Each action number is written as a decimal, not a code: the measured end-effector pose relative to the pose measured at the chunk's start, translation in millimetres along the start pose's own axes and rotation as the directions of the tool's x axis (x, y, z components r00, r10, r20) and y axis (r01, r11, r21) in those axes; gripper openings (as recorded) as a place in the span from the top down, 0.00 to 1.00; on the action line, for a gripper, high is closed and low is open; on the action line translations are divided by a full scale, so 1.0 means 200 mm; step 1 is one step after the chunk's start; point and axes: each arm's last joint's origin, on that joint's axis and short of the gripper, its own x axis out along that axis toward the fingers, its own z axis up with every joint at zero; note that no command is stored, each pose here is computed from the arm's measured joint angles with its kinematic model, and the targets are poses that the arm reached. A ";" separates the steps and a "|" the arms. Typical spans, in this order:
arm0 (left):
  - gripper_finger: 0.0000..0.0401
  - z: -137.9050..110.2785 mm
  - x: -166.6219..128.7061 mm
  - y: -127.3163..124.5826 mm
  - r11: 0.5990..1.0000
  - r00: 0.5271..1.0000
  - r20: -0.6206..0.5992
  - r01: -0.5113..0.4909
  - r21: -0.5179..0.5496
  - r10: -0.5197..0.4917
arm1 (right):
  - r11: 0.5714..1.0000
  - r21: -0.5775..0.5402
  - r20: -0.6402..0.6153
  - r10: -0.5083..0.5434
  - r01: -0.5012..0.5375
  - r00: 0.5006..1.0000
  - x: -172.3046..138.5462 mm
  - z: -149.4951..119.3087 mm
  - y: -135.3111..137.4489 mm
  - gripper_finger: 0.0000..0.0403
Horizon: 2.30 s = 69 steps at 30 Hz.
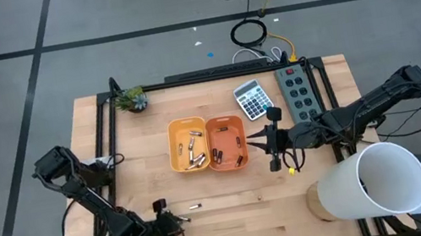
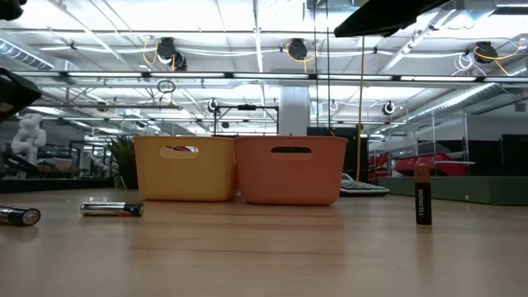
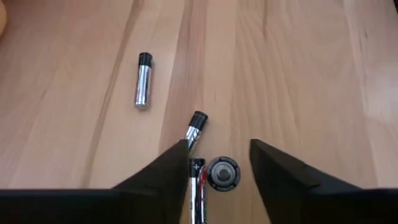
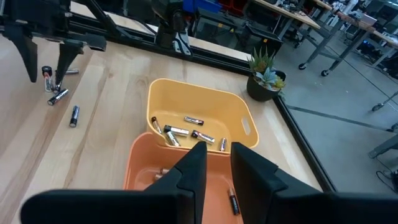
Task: Sort batteries
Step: Put the silver battery into the yellow bin
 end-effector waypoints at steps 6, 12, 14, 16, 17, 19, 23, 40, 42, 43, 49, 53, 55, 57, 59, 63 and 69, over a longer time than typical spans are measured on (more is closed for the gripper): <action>0.86 -0.03 0.04 -0.01 1.000 0.999 -0.042 0.001 0.016 0.000 | 1.000 0.000 0.000 0.000 0.000 1.000 0.00 0.00 0.00 0.84; 0.87 -0.03 0.06 -0.01 1.000 0.999 -0.033 0.004 0.002 -0.004 | 1.000 0.001 0.001 -0.001 0.001 1.000 0.00 0.00 0.00 0.84; 0.87 -0.01 0.05 -0.01 1.000 0.999 -0.041 0.016 -0.007 -0.016 | 1.000 0.003 0.004 -0.001 0.001 1.000 0.00 0.00 0.00 0.84; 0.87 0.00 0.03 0.01 1.000 0.998 -0.055 0.017 0.001 -0.017 | 1.000 0.004 0.006 -0.001 0.001 1.000 0.00 0.00 0.00 0.84; 0.87 0.01 0.02 0.03 1.000 0.998 -0.056 0.007 0.011 -0.006 | 1.000 0.004 0.006 -0.001 0.001 1.000 0.00 0.00 0.00 0.84; 0.87 0.05 -0.01 0.06 1.000 0.999 -0.023 -0.030 0.001 0.031 | 1.000 0.004 0.006 -0.001 0.001 1.000 0.00 0.00 0.00 0.84; 0.87 0.14 -0.06 0.16 0.988 0.987 0.055 -0.152 -0.014 0.153 | 1.000 0.004 0.006 -0.001 0.001 1.000 0.00 0.00 0.00 0.84; 0.78 0.53 0.01 0.75 0.884 0.886 0.075 -0.443 -0.150 0.457 | 1.000 0.000 0.007 -0.001 0.001 1.000 0.00 0.00 0.00 0.84; 0.69 0.54 0.02 0.79 0.891 0.898 0.051 -0.424 -0.161 0.437 | 1.000 0.001 0.005 0.002 -0.002 1.000 0.00 0.00 0.00 0.84; 0.64 0.54 0.02 0.80 0.899 0.907 0.035 -0.409 -0.154 0.419 | 1.000 0.002 0.002 0.004 -0.004 1.000 0.00 0.00 0.00 0.84; 0.41 0.58 -0.01 0.80 0.930 0.932 0.018 -0.361 -0.066 0.363 | 1.000 0.014 -0.026 0.008 -0.007 1.000 0.00 -0.01 0.00 0.84; 0.39 0.64 -0.08 0.70 0.966 0.967 0.040 -0.253 0.060 0.251 | 1.000 0.026 -0.043 0.012 -0.011 0.999 0.00 -0.02 0.01 0.84; 0.40 0.64 -0.12 0.60 0.973 0.985 0.044 -0.169 0.159 0.164 | 1.000 0.027 -0.043 0.016 -0.014 0.999 -0.01 -0.02 0.02 0.84; 0.40 0.61 -0.15 0.50 0.966 0.993 0.050 -0.117 0.231 0.108 | 0.999 0.025 -0.041 0.023 -0.022 0.999 -0.01 -0.02 0.03 0.84; 0.40 0.56 -0.15 0.41 0.956 0.998 0.037 -0.068 0.285 0.060 | 0.999 0.023 -0.039 0.026 -0.025 0.999 -0.02 -0.02 0.03 0.84; 0.40 0.45 -0.12 0.25 0.952 0.998 -0.048 0.042 0.304 -0.029 | 0.999 0.034 -0.036 0.026 -0.025 0.999 -0.02 -0.02 0.03 0.84; 0.40 0.31 -0.02 0.14 0.968 0.984 -0.175 0.076 0.238 -0.035 | 0.999 0.043 -0.029 0.025 -0.024 0.999 -0.02 -0.02 0.03 0.84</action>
